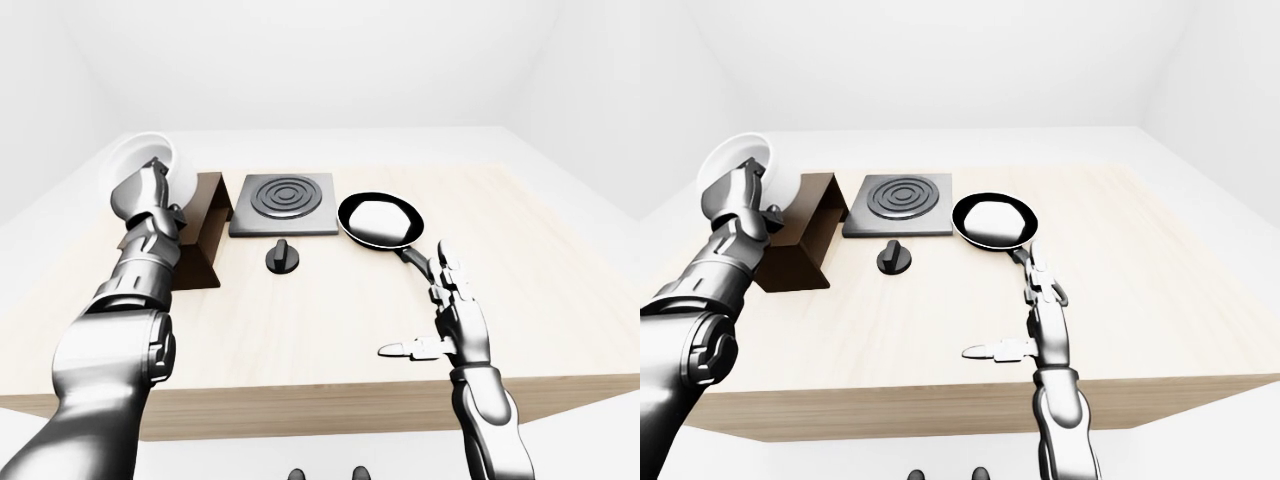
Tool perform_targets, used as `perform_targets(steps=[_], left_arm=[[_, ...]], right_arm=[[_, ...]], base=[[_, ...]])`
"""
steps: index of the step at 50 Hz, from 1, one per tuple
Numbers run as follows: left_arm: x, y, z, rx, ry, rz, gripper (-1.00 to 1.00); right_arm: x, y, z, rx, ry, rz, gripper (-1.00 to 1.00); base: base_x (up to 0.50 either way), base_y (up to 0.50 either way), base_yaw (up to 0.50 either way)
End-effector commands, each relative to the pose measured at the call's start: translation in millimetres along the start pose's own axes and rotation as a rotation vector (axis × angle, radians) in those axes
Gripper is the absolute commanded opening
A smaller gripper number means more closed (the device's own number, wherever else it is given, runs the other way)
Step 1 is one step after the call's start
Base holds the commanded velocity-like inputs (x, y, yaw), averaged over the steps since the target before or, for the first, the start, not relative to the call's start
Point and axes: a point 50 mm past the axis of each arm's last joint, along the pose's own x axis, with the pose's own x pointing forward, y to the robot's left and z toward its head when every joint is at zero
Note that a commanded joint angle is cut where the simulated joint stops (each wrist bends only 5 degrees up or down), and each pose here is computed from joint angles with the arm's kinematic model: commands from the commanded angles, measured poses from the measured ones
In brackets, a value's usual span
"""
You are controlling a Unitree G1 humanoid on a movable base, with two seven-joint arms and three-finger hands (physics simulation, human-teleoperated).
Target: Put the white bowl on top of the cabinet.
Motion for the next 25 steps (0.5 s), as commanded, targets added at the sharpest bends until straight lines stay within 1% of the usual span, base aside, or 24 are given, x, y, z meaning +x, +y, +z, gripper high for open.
perform_targets(steps=[1,12,25], left_arm=[[4.0,14.0,5.8,0.062,-0.047,0.086,-1.0],[4.8,16.2,3.7,0.063,-0.042,0.094,-1.0],[3.7,13.4,4.7,0.064,-0.046,0.089,-1.0]], right_arm=[[0.0,-0.2,-0.1,0.0,0.0,0.0,1.0],[-0.5,0.4,0.5,-0.002,-0.001,0.001,1.0],[-0.7,0.2,1.0,-0.001,-0.002,0.001,1.0]], base=[[0.0,0.0,0.0],[0.0,0.0,0.0],[0.0,0.0,0.0]])
